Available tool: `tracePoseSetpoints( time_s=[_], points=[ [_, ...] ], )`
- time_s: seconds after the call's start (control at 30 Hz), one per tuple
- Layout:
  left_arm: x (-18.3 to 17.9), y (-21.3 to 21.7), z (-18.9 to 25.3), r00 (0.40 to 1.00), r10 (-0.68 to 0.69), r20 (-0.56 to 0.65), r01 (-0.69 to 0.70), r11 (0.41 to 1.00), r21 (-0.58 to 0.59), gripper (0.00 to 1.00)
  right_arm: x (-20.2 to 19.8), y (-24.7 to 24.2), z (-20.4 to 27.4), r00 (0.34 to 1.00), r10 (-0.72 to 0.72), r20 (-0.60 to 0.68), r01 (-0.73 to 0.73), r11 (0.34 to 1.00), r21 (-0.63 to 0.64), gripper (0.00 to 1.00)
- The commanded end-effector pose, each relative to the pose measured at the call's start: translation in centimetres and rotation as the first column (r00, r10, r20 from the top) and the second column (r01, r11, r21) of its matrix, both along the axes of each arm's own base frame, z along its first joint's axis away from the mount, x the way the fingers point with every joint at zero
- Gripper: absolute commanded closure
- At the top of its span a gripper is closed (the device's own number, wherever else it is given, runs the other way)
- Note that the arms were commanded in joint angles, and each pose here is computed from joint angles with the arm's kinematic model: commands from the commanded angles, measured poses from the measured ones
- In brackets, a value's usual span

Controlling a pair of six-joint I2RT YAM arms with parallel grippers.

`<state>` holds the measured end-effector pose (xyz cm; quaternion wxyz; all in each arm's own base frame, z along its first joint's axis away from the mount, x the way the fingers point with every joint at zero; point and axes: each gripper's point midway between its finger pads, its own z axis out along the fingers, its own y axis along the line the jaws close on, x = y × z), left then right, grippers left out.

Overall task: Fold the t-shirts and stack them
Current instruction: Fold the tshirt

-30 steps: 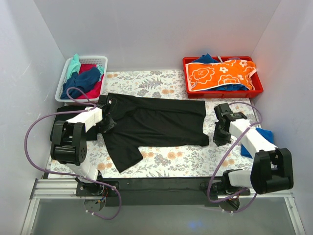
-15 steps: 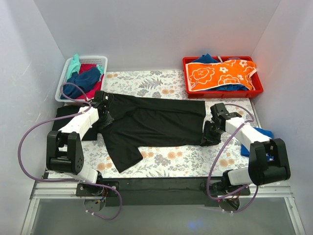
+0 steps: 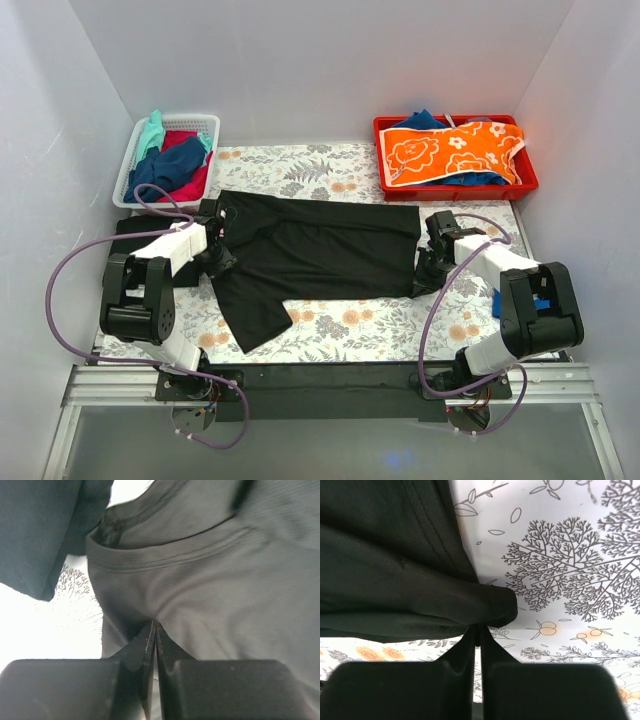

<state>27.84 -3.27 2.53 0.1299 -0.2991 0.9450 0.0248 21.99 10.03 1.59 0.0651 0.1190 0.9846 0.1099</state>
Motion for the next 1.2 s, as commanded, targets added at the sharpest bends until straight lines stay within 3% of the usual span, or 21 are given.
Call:
tracePoseSetpoints(
  time_s=[0.0,0.37,0.53,0.7,0.8,0.83,0.9,1.17],
  points=[
    [-0.9,0.4,-0.4,0.999,0.034,-0.025,-0.034,0.999,0.009,1.00,0.4,-0.5,0.3,1.000,0.016,0.024,-0.015,0.999,-0.034,0.99],
    [-1.1,1.9,1.7,0.997,0.070,-0.013,-0.069,0.994,0.088,1.00,4.6,-1.2,11.0,0.961,0.074,0.267,-0.051,0.995,-0.091,0.99],
    [-1.1,1.9,2.2,0.998,0.063,-0.014,-0.061,0.994,0.088,1.00,1.1,-0.6,9.7,0.981,0.107,0.159,-0.099,0.993,-0.057,0.99],
    [-1.3,2.0,2.5,0.998,0.067,-0.009,-0.066,0.993,0.096,1.00,-6.7,-1.1,4.3,0.994,0.085,-0.065,-0.087,0.996,-0.035,0.99],
    [-1.2,2.2,3.0,0.998,0.066,-0.001,-0.066,0.992,0.105,1.00,-9.2,-1.7,3.8,0.991,0.042,-0.124,-0.048,0.997,-0.053,0.80],
    [-1.3,2.2,3.2,0.998,0.065,-0.001,-0.065,0.992,0.106,1.00,-9.3,-1.8,4.1,0.993,0.037,-0.113,-0.044,0.997,-0.059,0.68],
    [-1.0,2.1,3.8,0.998,0.061,0.022,-0.063,0.993,0.098,1.00,-8.4,-2.0,5.3,0.999,0.015,-0.039,-0.018,0.997,-0.075,0.60],
    [-0.7,0.8,6.1,0.995,-0.034,0.091,0.029,0.998,0.052,1.00,-3.2,-1.8,8.6,0.993,-0.001,0.118,0.014,0.994,-0.108,0.56]
  ],
)
